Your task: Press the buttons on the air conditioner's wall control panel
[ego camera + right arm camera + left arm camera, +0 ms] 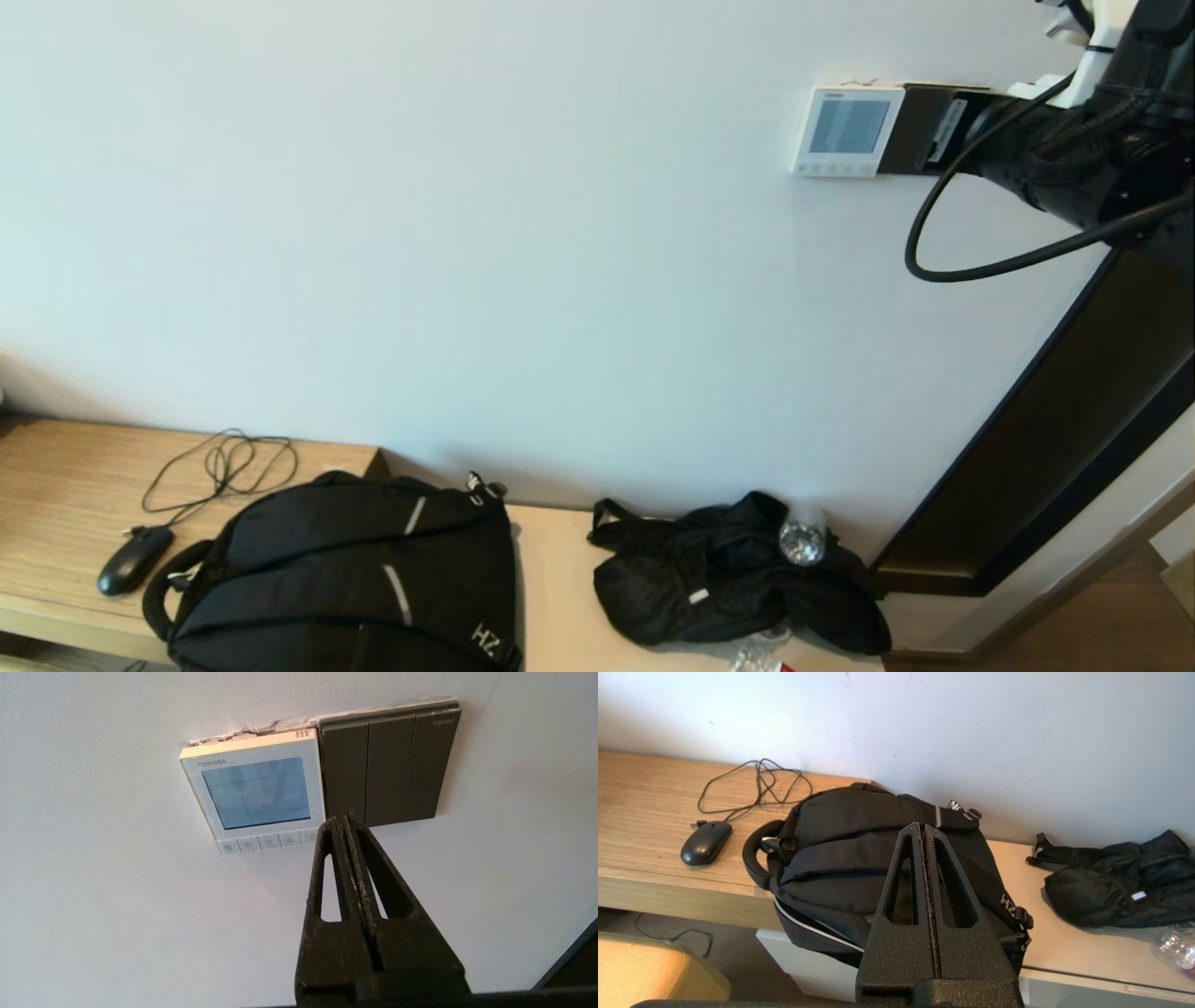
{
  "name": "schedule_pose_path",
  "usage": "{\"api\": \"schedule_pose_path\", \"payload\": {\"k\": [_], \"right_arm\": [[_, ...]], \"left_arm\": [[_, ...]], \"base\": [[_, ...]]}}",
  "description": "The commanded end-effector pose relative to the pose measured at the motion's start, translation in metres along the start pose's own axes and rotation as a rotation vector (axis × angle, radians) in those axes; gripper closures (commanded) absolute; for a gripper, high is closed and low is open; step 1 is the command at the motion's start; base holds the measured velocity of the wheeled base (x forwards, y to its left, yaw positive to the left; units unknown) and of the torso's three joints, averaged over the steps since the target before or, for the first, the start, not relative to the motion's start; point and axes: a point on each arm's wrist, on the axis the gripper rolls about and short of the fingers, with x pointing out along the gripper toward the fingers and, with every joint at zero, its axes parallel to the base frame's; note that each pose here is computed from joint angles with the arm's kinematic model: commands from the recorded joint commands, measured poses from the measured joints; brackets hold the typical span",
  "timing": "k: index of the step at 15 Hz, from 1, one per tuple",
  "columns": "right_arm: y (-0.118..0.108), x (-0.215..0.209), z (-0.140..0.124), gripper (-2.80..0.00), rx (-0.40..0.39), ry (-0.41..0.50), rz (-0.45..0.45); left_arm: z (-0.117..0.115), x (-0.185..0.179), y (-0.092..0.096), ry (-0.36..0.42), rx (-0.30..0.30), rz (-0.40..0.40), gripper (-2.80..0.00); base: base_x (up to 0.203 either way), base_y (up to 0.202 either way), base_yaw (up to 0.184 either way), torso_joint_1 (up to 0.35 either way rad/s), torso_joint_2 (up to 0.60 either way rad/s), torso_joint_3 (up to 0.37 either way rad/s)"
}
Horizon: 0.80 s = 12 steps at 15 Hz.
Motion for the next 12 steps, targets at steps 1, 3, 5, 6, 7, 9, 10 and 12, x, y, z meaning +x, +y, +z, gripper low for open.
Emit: {"api": "schedule_pose_path", "payload": {"k": [1,3,5,6,7,9,10,12], "right_arm": [[-0.001,-0.009,0.007,0.0,0.008,-0.018,0.003],[0.001,-0.011,0.005,0.0,0.002,-0.009,0.013],[0.005,-0.015,0.003,0.0,-0.007,-0.002,0.03],[0.007,-0.018,0.001,0.0,-0.013,0.004,0.042],[0.01,-0.023,0.002,0.0,-0.015,0.005,0.055],[0.01,-0.025,0.002,0.0,-0.016,0.009,0.06],[0.009,-0.028,0.002,0.0,-0.018,0.01,0.062],[0.006,-0.041,0.005,0.0,-0.021,0.014,0.075]], "left_arm": [[0.0,0.0,0.0,0.0,0.0,0.0,0.0],[0.0,0.0,0.0,0.0,0.0,0.0,0.0],[0.0,0.0,0.0,0.0,0.0,0.0,0.0],[0.0,0.0,0.0,0.0,0.0,0.0,0.0],[0.0,0.0,0.0,0.0,0.0,0.0,0.0],[0.0,0.0,0.0,0.0,0.0,0.0,0.0],[0.0,0.0,0.0,0.0,0.0,0.0,0.0],[0.0,0.0,0.0,0.0,0.0,0.0,0.0]], "base": [[0.0,0.0,0.0,0.0,0.0,0.0],[0.0,0.0,0.0,0.0,0.0,0.0],[0.0,0.0,0.0,0.0,0.0,0.0],[0.0,0.0,0.0,0.0,0.0,0.0],[0.0,0.0,0.0,0.0,0.0,0.0],[0.0,0.0,0.0,0.0,0.0,0.0],[0.0,0.0,0.0,0.0,0.0,0.0],[0.0,0.0,0.0,0.0,0.0,0.0]]}}
